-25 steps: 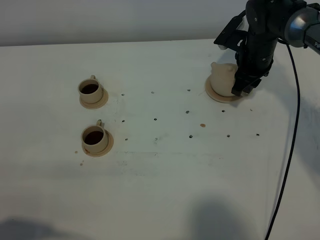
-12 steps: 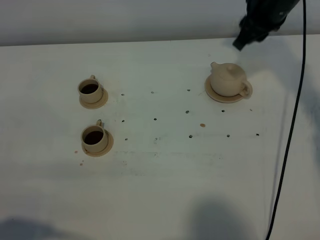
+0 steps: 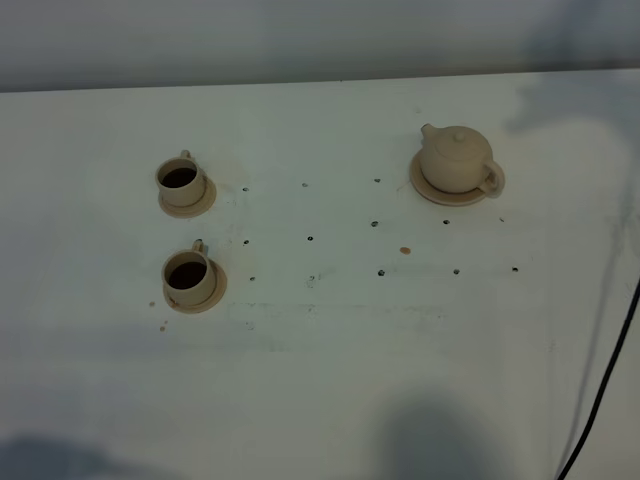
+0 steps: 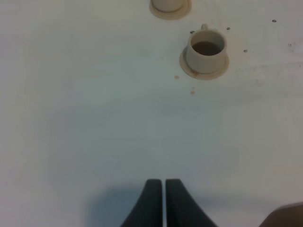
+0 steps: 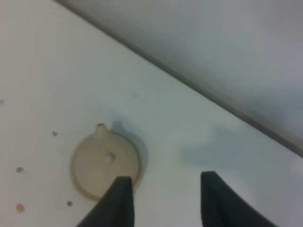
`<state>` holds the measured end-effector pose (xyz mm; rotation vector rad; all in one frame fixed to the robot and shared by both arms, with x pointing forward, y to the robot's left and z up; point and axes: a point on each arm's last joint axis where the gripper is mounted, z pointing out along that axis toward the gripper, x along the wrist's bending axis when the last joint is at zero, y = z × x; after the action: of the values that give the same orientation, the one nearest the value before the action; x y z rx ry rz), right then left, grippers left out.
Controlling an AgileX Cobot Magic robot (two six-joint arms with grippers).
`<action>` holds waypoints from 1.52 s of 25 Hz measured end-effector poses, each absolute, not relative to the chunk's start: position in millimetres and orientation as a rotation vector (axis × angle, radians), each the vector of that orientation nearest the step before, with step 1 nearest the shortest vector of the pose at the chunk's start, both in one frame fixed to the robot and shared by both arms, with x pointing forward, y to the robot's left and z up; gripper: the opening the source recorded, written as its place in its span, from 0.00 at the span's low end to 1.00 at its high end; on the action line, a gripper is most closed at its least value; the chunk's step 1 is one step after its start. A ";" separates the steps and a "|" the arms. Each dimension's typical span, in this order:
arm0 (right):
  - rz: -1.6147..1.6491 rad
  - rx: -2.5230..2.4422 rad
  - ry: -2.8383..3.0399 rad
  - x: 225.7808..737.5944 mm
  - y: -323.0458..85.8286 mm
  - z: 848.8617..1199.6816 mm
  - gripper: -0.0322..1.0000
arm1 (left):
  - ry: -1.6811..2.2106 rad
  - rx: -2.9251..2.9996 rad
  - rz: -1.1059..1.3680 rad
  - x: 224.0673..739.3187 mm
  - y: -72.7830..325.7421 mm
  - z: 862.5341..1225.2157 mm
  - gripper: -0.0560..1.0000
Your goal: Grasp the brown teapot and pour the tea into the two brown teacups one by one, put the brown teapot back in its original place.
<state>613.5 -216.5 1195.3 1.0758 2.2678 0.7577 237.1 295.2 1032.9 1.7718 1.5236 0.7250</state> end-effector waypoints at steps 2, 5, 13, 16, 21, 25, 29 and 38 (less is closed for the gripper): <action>0.781 1.069 2.225 601.6 -222.2 1211.1 0.36 | 1.524 1.772 0.725 237.1 295.2 1032.9 0.04; 0.814 1.050 2.162 580.6 -228.2 1235.0 0.36 | 1.524 1.772 0.725 237.1 295.2 1032.9 0.04; 0.797 1.073 2.097 535.1 -240.7 1264.6 0.36 | 1.524 1.772 0.725 237.1 295.2 1032.9 0.04; 0.787 1.078 2.020 516.5 -250.0 1265.6 0.36 | 1.524 1.772 0.725 237.1 295.2 1032.9 0.04; 0.808 1.111 1.847 477.7 -273.8 1254.6 0.35 | 1.524 1.772 0.725 237.1 295.2 1032.9 0.04; 0.794 1.170 1.762 440.3 -291.4 1232.5 0.33 | 1.524 1.772 0.725 237.1 295.2 1032.9 0.04; 0.823 1.236 1.699 397.7 -298.3 1216.0 0.32 | 1.524 1.772 0.725 237.1 295.2 1032.9 0.04; 0.881 1.385 1.701 313.7 -294.0 1168.3 0.32 | 1.524 1.771 0.725 237.1 295.2 1032.9 0.04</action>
<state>313.7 -294.0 1168.3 1.3848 1.7006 0.8814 237.1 295.2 1032.9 1.7709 1.5243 0.7245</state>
